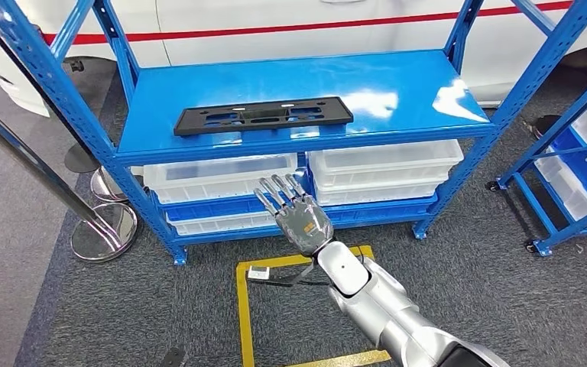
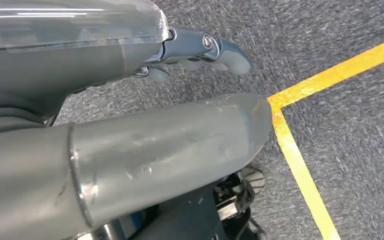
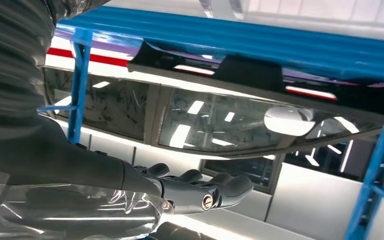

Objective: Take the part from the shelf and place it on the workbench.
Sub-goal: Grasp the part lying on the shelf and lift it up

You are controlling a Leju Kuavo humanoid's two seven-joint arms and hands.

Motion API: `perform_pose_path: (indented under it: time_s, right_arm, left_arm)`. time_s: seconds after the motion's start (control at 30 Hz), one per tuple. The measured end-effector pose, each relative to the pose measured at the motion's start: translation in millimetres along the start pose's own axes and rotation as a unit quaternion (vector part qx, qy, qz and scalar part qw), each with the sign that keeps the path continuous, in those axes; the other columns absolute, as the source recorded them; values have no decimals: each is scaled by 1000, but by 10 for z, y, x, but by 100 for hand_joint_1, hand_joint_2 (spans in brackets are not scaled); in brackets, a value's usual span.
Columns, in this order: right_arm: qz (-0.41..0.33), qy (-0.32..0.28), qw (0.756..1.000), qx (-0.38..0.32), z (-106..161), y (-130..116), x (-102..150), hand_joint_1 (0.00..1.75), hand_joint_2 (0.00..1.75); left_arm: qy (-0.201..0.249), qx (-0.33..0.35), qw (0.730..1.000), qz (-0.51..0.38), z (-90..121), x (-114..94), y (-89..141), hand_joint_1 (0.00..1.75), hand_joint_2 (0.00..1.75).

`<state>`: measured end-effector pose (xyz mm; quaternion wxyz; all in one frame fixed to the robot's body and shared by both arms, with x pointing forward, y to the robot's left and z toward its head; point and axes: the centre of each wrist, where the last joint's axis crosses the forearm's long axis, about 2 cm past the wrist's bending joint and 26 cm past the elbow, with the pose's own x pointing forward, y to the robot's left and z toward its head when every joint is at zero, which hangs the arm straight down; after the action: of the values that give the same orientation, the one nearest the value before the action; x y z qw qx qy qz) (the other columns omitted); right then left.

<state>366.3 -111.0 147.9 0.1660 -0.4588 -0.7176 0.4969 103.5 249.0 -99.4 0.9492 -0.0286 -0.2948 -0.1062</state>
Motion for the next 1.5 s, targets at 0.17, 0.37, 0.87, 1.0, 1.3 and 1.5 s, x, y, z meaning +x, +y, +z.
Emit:
perform_pose_path:
  time_s: [0.17,0.37,0.87,1.0,1.3,1.5]
  right_arm:
    - [-1,4,1000,0,1,1,-19,0,175]
    - [-3,6,1000,2,18,10,-15,0,175]
    - [-6,15,1000,3,56,21,-27,0,175]
    - [-5,18,1000,4,67,26,-41,0,175]
    - [-7,21,1000,-3,63,4,-59,0,175]
    - [-9,21,1000,-3,78,6,-36,0,175]
  left_arm:
    - [-2,-1,1000,-4,-7,18,6,0,0]
    - [0,-3,1000,-10,-4,10,2,0,0]
    - [0,-6,1000,-16,-7,17,11,0,0]
    - [0,-7,1000,-17,-5,12,4,0,0]
    - [-5,-8,1000,-23,-23,59,16,0,0]
    - [-2,-8,1000,-26,-13,34,14,0,0]
